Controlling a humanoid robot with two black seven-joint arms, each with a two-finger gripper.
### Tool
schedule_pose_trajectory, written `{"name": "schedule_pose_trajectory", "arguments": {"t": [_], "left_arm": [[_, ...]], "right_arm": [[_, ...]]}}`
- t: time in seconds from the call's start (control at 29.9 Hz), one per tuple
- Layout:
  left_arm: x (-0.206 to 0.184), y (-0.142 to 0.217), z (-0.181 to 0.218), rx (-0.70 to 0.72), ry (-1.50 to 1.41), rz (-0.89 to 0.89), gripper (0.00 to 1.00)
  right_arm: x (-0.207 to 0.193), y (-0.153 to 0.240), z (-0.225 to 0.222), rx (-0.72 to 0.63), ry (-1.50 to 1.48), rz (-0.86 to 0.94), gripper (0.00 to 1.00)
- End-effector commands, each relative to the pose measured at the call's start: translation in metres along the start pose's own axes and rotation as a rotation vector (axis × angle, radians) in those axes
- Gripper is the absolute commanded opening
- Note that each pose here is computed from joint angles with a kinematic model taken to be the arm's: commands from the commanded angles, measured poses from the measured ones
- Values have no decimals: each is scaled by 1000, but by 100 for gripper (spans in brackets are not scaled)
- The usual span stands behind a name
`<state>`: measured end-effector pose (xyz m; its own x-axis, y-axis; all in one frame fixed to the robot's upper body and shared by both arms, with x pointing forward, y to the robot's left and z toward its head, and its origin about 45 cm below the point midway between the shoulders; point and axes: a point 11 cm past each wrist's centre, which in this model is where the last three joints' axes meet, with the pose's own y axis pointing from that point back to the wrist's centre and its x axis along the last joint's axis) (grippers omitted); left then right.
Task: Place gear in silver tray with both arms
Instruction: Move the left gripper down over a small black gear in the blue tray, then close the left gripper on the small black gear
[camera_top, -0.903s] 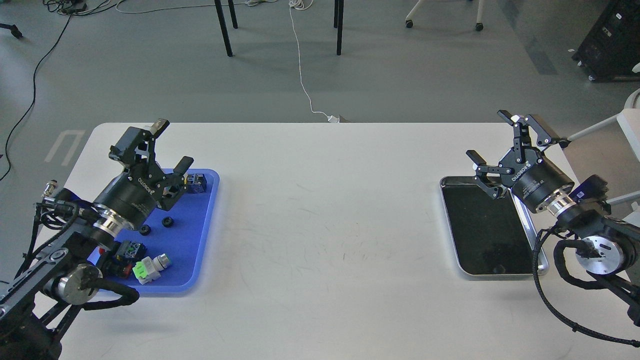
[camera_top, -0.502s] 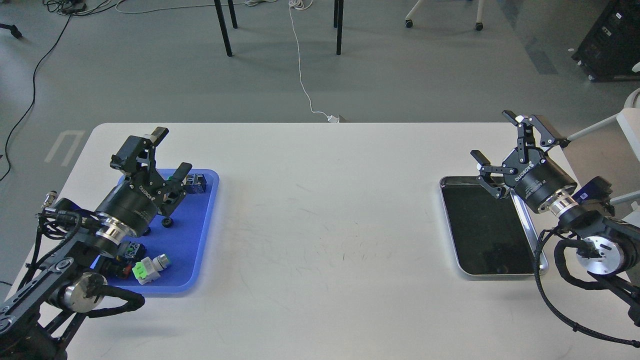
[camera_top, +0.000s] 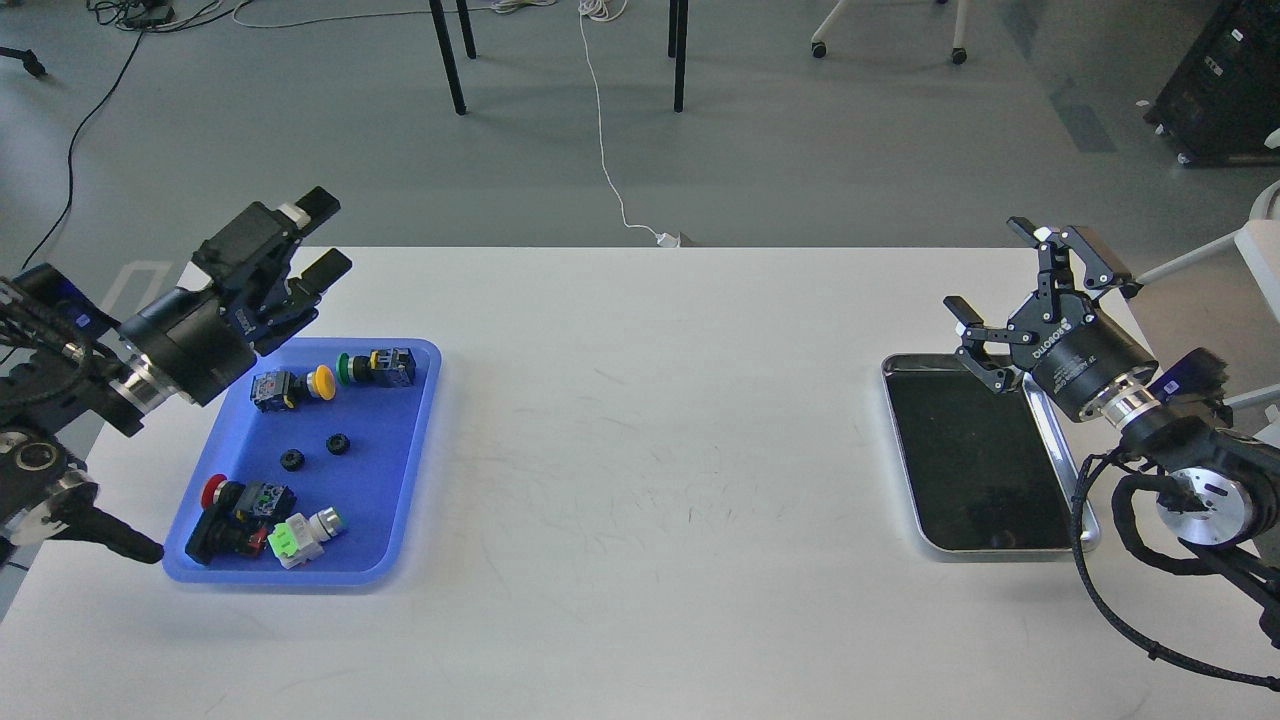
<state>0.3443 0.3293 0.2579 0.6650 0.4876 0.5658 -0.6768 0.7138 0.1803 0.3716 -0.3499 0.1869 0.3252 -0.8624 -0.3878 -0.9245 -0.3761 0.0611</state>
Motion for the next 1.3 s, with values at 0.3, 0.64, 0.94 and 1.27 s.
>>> {"name": "schedule_pose_trajectory", "arguments": {"t": [0.3, 0.64, 0.94, 1.27], "left_arm": [[5, 17, -53, 467, -920, -630, 95], [-16, 7, -81, 502, -930, -777, 76], [-24, -3, -90, 505, -911, -788, 75], [-23, 7, -107, 562, -892, -814, 68]], "right_arm": [[1, 1, -1, -2, 4, -1, 99], [0, 2, -1, -4, 4, -2, 99], [1, 2, -1, -4, 5, -1, 99], [2, 3, 0, -5, 6, 2, 99]]}}
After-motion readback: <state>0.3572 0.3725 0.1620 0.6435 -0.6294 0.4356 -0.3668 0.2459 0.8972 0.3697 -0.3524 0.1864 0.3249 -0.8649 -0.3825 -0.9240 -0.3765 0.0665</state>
